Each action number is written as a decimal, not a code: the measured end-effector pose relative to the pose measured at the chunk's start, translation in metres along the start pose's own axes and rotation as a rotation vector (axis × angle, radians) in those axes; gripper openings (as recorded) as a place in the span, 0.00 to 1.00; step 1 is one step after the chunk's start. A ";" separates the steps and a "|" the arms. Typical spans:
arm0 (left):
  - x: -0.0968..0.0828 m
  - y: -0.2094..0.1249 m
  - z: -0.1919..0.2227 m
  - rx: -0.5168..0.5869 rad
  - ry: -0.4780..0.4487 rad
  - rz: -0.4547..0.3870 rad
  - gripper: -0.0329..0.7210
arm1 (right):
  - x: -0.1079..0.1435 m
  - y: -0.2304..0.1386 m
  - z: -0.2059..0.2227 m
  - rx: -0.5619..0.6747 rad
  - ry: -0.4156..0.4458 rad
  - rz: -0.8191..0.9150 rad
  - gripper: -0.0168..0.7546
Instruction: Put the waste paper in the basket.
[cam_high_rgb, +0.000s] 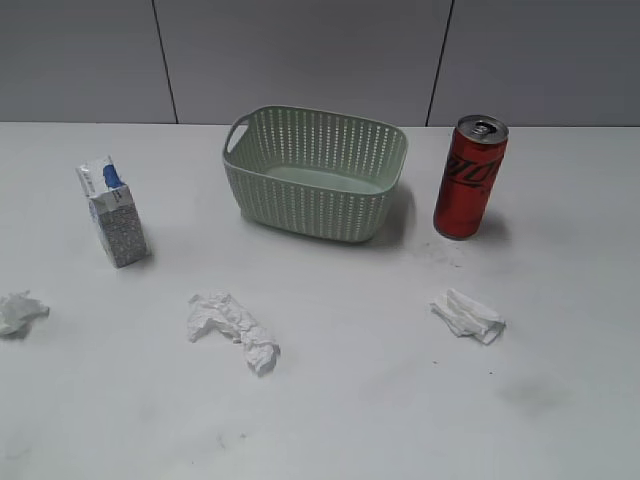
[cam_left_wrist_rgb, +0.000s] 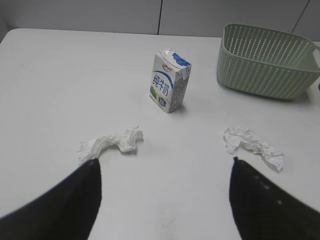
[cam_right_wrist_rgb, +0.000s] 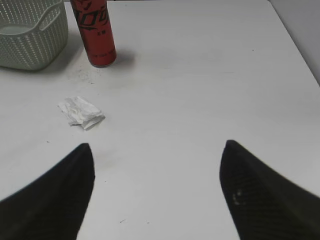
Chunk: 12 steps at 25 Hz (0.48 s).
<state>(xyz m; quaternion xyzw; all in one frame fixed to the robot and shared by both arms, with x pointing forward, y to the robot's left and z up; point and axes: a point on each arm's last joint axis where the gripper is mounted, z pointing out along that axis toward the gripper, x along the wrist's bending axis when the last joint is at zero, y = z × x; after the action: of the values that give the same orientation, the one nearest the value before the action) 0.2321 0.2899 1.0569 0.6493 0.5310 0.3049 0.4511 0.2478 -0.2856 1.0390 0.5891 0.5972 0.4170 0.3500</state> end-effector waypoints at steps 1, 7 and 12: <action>0.000 0.000 0.000 0.000 0.000 0.000 0.83 | 0.000 0.000 0.000 0.000 0.000 0.000 0.78; 0.000 0.000 0.000 0.000 0.000 0.000 0.83 | 0.000 0.000 0.000 0.000 0.000 0.000 0.78; 0.000 0.000 0.000 0.000 0.000 0.000 0.83 | 0.000 0.000 0.000 0.000 0.000 0.000 0.78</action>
<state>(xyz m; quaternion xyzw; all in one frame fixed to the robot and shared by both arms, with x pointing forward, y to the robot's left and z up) 0.2321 0.2899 1.0569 0.6493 0.5310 0.3049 0.4511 0.2478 -0.2856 1.0390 0.5891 0.5972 0.4170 0.3500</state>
